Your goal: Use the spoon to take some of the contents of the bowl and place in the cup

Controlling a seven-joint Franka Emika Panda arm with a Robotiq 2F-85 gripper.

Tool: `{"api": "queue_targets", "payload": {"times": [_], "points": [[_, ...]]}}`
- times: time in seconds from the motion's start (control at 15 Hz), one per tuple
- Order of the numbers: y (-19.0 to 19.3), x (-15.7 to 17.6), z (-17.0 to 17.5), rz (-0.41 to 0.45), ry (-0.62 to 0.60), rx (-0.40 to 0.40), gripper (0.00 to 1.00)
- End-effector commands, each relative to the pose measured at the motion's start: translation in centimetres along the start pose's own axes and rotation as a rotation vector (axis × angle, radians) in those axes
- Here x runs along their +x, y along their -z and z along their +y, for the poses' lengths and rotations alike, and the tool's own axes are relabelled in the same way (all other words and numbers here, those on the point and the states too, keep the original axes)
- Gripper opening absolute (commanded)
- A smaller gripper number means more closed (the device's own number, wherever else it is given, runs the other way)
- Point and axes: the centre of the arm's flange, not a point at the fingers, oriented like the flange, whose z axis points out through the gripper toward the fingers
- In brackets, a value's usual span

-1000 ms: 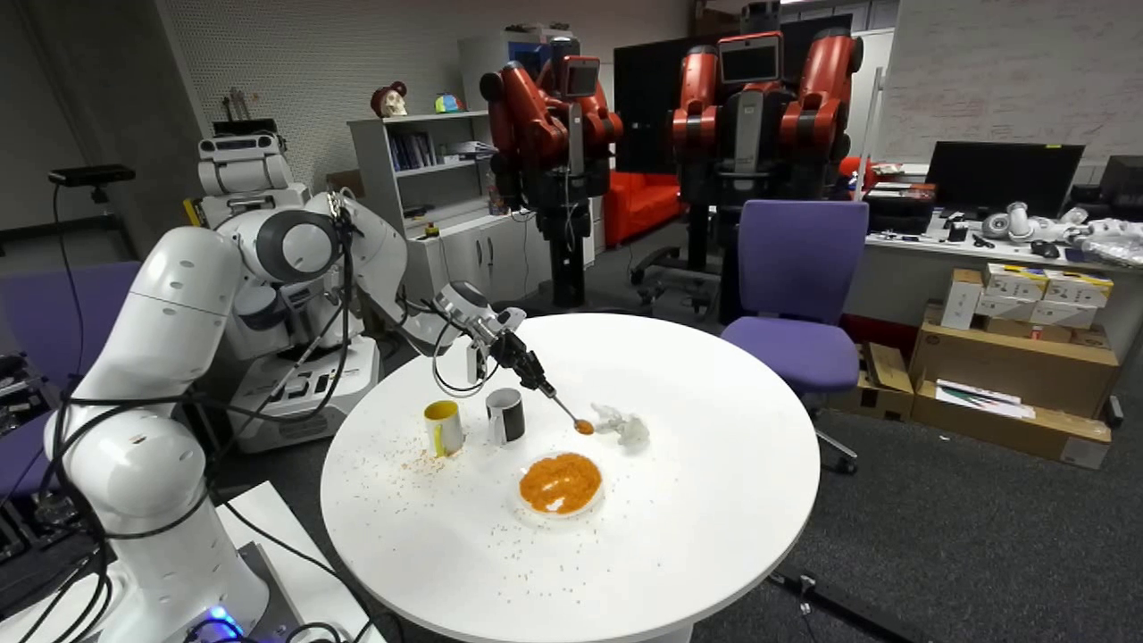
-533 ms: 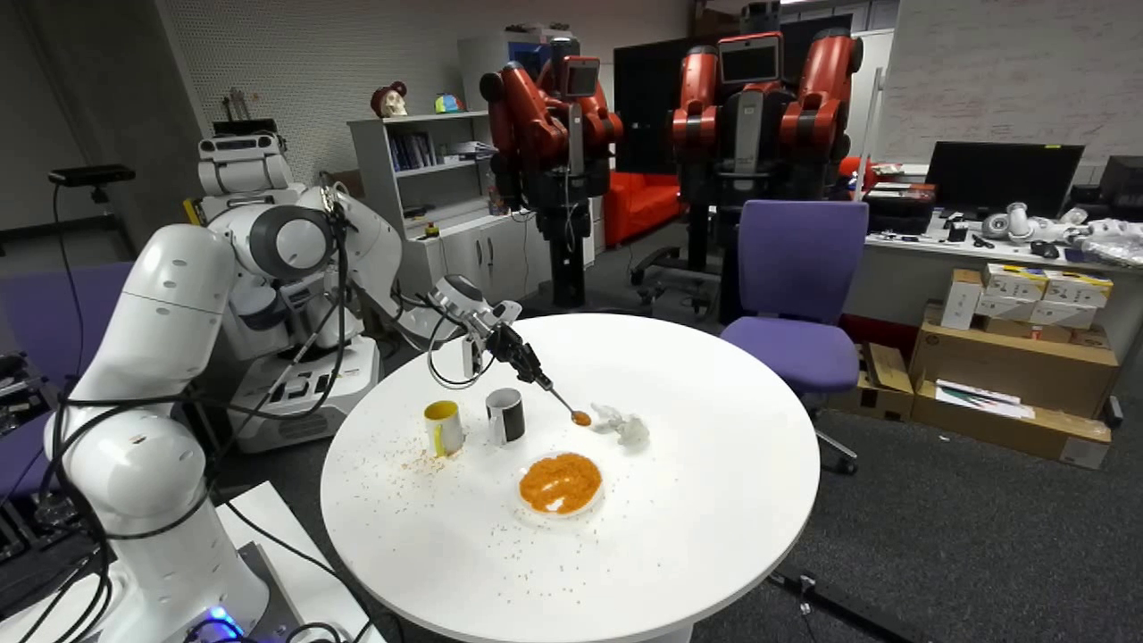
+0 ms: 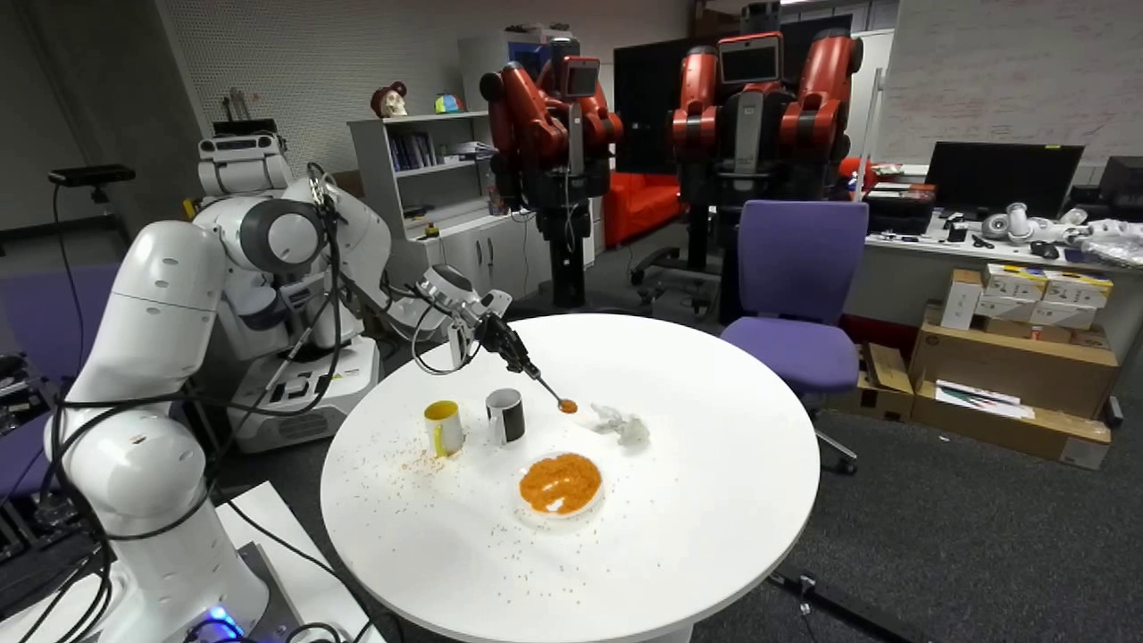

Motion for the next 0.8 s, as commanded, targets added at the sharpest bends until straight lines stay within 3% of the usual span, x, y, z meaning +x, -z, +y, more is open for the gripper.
{"api": "queue_targets", "payload": {"times": [0.0, 0.73], "points": [[1.5, -1.4, 2.6, 0.006, 0.014, -0.027, 0.01], [5.1, -0.8, 1.8, 0.037, 0.025, -0.004, 0.01]]}}
